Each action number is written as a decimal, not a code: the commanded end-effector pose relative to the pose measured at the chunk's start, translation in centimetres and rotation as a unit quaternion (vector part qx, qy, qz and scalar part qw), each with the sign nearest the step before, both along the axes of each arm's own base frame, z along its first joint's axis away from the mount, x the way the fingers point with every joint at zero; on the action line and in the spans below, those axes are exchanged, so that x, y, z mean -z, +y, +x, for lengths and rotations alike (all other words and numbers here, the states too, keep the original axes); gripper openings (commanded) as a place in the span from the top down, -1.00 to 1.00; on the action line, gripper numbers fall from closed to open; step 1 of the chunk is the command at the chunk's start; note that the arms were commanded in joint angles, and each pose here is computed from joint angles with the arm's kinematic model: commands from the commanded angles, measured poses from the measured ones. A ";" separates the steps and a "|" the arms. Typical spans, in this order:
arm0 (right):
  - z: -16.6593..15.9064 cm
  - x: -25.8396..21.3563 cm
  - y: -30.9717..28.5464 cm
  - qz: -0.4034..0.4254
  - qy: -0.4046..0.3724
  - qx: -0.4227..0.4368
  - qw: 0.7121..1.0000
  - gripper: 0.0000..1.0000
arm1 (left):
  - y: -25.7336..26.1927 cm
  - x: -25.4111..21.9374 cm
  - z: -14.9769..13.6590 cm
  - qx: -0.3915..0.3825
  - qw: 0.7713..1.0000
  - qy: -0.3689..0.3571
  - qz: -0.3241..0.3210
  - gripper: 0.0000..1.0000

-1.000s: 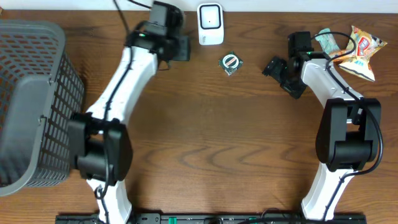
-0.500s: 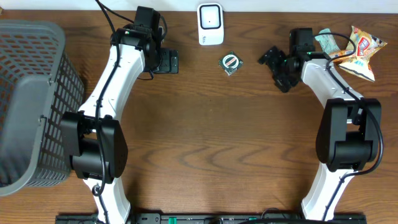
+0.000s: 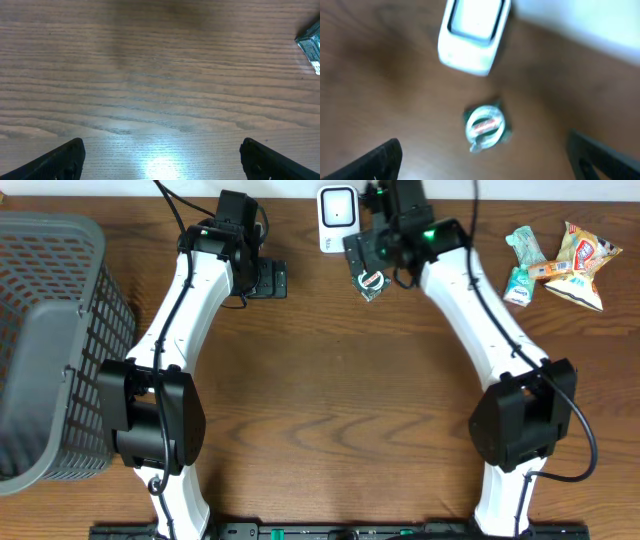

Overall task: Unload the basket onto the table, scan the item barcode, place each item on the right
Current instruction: 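Hold the tin up to the scanner face with the right gripper, then carry the tin right and place it beside the green packs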

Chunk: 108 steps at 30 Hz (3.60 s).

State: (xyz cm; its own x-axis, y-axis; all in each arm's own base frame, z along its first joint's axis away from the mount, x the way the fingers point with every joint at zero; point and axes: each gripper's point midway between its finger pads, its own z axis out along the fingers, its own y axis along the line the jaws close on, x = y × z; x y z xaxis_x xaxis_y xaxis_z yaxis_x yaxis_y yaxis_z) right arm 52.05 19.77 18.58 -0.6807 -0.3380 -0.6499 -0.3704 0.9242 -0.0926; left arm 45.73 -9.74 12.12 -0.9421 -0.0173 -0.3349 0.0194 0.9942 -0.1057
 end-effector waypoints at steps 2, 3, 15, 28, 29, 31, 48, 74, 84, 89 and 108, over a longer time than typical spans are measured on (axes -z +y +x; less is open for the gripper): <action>1.1 1.2 -2.0 -0.114 -0.032 -0.027 0.993 -0.98 | 0.3 0.5 0.0 -0.004 1.000 0.004 0.009 -0.96; 1.5 2.4 -1.8 -0.062 -0.019 -0.010 0.998 -0.99 | 0.3 0.5 0.0 -0.004 1.000 0.004 0.009 -0.95; 1.3 14.9 0.3 0.014 0.094 -0.114 0.989 -0.96 | 0.3 0.5 0.0 -0.004 1.000 0.004 0.009 -0.96; 1.1 19.0 -1.2 -0.018 0.127 -0.075 0.989 -0.01 | 0.3 0.5 0.0 -0.004 1.000 0.004 0.009 -0.95; 1.0 19.0 -1.2 -0.011 0.131 -0.066 0.989 0.01 | 0.3 0.5 0.0 -0.004 1.000 0.004 0.009 -0.96; 1.0 18.8 -1.2 0.005 0.137 -0.041 0.990 -0.01 | 0.3 0.5 0.0 -0.004 1.000 0.004 0.009 -0.96; -5.1 3.9 5.7 0.430 0.332 -0.002 0.839 -0.07 | 0.3 0.5 0.0 -0.004 1.000 0.004 0.009 -0.96; -4.0 1.7 5.0 0.520 0.413 0.109 0.740 -0.04 | 0.3 0.5 0.0 -0.004 1.000 0.004 0.009 -0.95; 7.4 2.2 0.5 0.245 -0.061 0.197 0.947 -0.05 | 0.3 0.5 0.0 -0.004 1.000 0.004 0.009 -0.96; 9.4 -1.0 2.8 0.257 -0.151 0.142 0.944 -0.10 | 0.3 0.5 0.0 -0.004 1.000 0.004 0.009 -0.96; 14.3 2.2 3.9 0.289 -0.300 0.110 0.902 -0.10 | 0.3 0.5 0.0 -0.004 1.000 0.004 0.009 -0.96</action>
